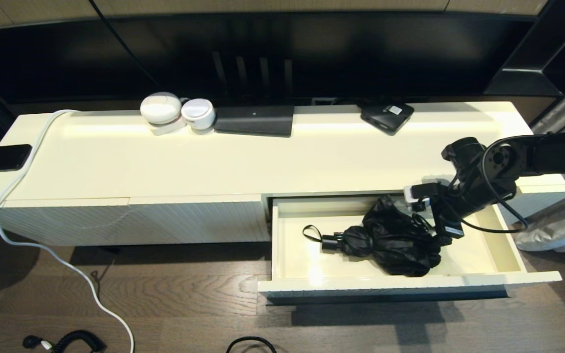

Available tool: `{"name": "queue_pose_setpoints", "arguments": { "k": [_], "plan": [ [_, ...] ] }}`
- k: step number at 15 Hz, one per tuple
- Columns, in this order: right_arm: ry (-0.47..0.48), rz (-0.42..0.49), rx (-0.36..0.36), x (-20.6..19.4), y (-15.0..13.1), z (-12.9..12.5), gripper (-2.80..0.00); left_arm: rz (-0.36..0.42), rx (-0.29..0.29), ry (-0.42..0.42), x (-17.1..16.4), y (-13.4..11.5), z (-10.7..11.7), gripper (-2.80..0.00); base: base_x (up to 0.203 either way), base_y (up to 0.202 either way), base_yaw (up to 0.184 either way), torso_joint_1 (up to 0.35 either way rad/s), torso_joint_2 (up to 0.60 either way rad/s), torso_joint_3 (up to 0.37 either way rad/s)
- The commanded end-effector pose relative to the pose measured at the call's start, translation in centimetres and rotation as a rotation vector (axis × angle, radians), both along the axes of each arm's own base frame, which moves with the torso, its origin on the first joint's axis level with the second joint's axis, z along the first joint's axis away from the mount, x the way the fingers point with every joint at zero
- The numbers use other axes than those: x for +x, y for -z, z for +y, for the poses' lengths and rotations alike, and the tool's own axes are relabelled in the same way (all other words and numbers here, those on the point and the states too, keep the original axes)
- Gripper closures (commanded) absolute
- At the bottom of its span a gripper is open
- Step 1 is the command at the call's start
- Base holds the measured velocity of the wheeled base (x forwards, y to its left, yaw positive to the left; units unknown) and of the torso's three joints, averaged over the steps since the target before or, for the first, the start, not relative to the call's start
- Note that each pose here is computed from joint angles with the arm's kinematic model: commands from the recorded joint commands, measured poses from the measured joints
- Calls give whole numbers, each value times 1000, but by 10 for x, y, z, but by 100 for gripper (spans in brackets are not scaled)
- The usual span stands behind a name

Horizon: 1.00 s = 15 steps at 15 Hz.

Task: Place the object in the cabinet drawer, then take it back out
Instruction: Take the umbrella out of the drawer and put it on the table

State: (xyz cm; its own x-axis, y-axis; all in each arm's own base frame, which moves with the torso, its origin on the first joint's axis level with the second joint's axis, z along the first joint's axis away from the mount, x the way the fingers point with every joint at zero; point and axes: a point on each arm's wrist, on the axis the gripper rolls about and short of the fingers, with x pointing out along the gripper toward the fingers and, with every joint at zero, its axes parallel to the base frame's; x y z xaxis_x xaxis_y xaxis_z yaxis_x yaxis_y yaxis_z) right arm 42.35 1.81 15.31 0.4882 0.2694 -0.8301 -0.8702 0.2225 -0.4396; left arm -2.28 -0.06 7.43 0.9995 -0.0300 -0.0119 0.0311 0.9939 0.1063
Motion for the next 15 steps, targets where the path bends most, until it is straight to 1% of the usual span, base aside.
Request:
{"name": "queue_pose_setpoints", "arguments": {
  "k": [1, 7, 11, 13, 15],
  "plan": [
    [-7, -36, -2, 4, -4, 0, -280, 0, 1, 1, 0, 0, 0, 0, 0, 0, 0, 0, 0, 0],
    [-10, -67, -2, -2, -19, -1, -280, -1, 1, -1, 0, 0, 0, 0, 0, 0, 0, 0, 0, 0],
    [-20, -71, -10, -6, -26, -1, -280, 0, 1, 1, 0, 0, 0, 0, 0, 0, 0, 0, 0, 0],
    [-24, -80, -13, -13, -36, -1, -280, -1, 1, 1, 0, 0, 0, 0, 0, 0, 0, 0, 0, 0],
    [-28, -80, -16, -15, -36, -1, -280, 0, 1, 1, 0, 0, 0, 0, 0, 0, 0, 0, 0, 0]
  ]
}}
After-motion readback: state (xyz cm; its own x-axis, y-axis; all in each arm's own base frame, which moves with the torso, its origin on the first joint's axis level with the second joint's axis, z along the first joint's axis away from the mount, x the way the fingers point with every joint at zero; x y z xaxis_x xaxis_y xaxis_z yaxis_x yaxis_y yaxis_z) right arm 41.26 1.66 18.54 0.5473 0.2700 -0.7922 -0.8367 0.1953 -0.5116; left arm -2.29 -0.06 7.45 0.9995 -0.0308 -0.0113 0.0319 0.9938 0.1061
